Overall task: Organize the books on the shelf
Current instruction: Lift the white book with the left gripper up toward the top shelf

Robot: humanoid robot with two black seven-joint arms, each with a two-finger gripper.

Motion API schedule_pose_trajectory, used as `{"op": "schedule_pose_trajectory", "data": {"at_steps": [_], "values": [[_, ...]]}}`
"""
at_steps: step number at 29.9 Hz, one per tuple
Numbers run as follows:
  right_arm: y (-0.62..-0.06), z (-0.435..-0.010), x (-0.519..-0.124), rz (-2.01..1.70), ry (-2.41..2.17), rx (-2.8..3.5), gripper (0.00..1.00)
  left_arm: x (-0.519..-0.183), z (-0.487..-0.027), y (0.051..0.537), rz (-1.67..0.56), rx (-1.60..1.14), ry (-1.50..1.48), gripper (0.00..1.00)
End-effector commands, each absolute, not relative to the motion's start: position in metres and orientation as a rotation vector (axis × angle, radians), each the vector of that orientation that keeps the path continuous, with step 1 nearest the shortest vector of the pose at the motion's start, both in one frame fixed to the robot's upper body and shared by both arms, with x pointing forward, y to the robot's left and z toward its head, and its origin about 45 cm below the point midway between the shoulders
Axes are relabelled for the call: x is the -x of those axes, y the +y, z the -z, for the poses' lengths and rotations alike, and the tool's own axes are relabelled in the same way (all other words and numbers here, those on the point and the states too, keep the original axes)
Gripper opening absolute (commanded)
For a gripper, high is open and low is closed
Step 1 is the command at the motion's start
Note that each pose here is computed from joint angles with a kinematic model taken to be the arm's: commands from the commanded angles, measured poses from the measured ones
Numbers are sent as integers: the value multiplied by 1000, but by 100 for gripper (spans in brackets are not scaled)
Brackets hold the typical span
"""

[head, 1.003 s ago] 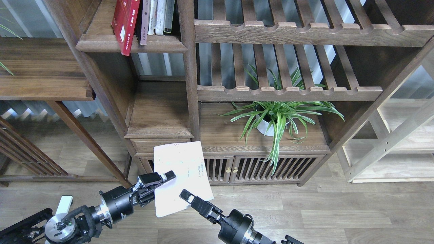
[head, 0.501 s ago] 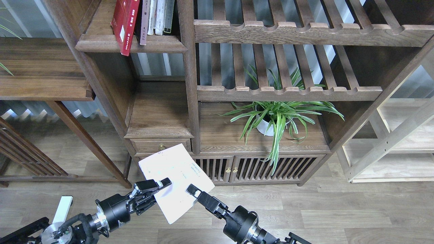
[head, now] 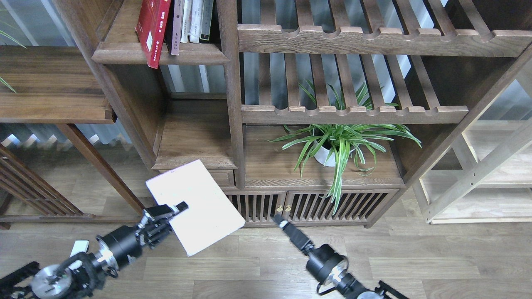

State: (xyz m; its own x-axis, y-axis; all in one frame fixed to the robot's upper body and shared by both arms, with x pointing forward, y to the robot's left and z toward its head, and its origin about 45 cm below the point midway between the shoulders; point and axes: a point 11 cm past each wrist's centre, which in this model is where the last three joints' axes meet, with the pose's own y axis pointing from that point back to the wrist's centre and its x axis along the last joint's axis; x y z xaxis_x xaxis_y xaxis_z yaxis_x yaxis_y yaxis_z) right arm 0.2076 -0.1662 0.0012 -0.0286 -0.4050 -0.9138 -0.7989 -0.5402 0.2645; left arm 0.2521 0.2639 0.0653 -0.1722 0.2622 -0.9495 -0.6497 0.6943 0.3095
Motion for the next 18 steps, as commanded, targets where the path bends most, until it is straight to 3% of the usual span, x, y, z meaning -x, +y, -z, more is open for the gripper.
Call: {"op": "schedule_pose_trajectory", "data": {"at_steps": [1,9,18], "values": [[-182,-2,-223,-1543,1316,1880,100,-268,-78,283,-886,354,1452,2],[-197,-6,-243,-1499,1357,1834,100,-296,-113,321,-993,349,1163,2],[-215,-18,-273,-1421,1387,1768,100,-273,-117,362,-1183,263,894,2]]}}
